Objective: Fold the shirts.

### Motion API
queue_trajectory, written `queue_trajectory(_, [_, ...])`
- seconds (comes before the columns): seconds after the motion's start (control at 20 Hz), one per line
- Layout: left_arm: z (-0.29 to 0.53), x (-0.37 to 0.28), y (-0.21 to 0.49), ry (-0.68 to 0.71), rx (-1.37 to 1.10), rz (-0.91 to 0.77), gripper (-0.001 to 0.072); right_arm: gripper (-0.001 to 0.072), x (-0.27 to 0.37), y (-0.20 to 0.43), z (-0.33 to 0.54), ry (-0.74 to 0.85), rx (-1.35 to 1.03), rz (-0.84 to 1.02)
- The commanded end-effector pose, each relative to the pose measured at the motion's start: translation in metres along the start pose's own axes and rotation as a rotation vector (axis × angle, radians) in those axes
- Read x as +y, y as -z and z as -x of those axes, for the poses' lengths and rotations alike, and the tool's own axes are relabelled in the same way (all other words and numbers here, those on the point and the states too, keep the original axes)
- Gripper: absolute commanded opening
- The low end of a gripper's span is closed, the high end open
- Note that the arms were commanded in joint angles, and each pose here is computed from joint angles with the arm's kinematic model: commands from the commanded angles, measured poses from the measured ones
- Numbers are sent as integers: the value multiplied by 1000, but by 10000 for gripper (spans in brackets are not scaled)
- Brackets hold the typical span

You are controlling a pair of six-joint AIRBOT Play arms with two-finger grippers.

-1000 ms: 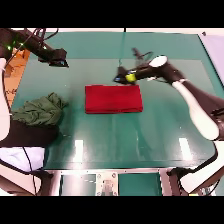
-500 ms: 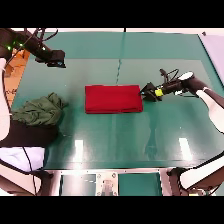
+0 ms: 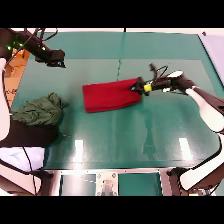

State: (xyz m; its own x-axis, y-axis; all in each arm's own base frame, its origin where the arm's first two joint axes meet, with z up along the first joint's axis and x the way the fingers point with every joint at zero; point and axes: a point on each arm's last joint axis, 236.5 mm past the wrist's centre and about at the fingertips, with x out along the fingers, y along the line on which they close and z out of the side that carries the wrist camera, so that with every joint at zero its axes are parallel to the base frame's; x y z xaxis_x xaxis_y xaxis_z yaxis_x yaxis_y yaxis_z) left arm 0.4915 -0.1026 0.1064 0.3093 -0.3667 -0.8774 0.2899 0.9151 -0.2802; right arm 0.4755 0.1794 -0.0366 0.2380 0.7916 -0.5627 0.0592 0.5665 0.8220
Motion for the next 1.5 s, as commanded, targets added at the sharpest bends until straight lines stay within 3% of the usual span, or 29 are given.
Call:
queue_trajectory(0.0, [0, 0, 1, 0, 6, 0, 30, 12, -14, -38, 80, 59, -150, -24])
queue_trajectory(0.25, [0, 0, 1, 0, 6, 0, 30, 12, -127, -44, 290, 268, -501, -258])
queue_trajectory(0.5, [0, 1, -1, -2, -6, 0, 30, 12, -239, 54, 430, 340, -782, -598])
queue_trajectory(0.85, [0, 0, -3, 1, -14, 1, 30, 11, -332, 217, 462, 365, -1082, -1059])
queue_trajectory(1.15, [0, -2, -2, 11, -9, 2, 30, 16, -343, 245, 442, 375, -1124, -1150])
queue_trajectory(1.2, [0, -2, -1, 12, -5, 2, 30, 197, -339, 243, 443, 366, -1113, -1140])
queue_trajectory(1.25, [0, -3, -1, 12, -3, 2, 30, 291, -335, 244, 446, 373, -1087, -1122])
queue_trajectory(1.3, [0, -3, 0, 12, -1, 1, 30, 291, -330, 252, 447, 400, -1019, -1133])
queue_trajectory(1.45, [0, -3, 4, 15, 15, 2, 30, 288, -309, 324, 463, 565, -771, -1444])
